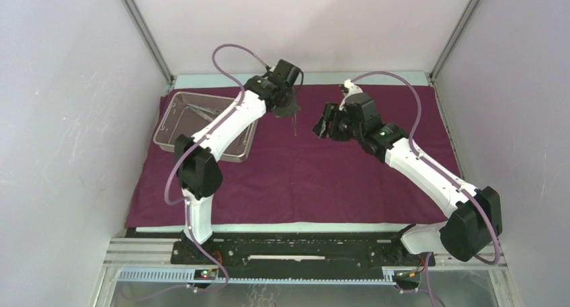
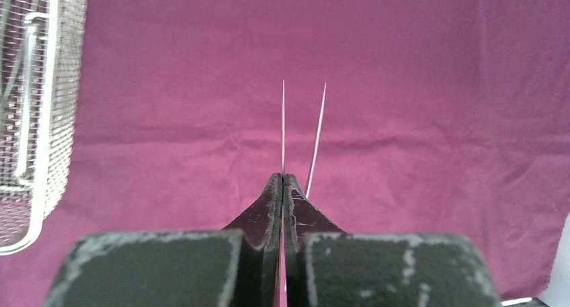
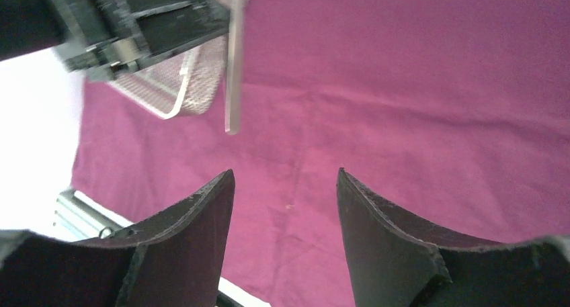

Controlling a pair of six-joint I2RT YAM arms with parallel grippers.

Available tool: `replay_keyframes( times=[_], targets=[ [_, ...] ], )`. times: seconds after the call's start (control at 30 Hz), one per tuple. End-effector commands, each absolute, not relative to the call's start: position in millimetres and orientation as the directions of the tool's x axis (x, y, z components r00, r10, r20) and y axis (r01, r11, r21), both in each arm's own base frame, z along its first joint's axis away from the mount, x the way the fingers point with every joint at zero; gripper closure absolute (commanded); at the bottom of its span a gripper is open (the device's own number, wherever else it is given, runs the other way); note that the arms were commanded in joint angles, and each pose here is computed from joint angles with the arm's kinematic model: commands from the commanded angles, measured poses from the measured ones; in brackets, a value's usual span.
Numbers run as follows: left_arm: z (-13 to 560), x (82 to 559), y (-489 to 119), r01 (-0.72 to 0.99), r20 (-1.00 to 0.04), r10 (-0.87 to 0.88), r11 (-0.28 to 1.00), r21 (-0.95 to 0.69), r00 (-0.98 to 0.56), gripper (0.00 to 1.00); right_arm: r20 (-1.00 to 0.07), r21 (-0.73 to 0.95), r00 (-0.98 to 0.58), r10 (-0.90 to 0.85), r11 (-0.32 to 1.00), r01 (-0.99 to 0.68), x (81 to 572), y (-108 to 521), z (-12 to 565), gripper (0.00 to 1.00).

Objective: Open and lay out the surgical kit
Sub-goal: Place the medical item in the surgical kit.

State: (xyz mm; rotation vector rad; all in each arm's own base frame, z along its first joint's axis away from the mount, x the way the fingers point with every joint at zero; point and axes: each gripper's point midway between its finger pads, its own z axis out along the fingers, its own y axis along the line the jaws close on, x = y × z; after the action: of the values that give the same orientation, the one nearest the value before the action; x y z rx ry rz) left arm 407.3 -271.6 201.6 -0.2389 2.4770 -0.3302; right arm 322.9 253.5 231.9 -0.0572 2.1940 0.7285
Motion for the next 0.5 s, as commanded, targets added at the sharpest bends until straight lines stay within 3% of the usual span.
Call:
replay_keyframes(
  times=[0.0,0.47],
  targets=[
    [191,414,-315,-0.091,-0.548,-0.275,0.937,-0.339,-0.79,1.0,-0.7,0.505,-0.654,0.287,0.846,-0.169,338,215,225,0.34],
    [81,399,-384,-0.144,-0.431,-0.271,0.942,-0.304,-0.861,1.0,-0.609,0.511,-0.717,0.339,0.859,-0.027,318,168,151,0.34]
  ],
)
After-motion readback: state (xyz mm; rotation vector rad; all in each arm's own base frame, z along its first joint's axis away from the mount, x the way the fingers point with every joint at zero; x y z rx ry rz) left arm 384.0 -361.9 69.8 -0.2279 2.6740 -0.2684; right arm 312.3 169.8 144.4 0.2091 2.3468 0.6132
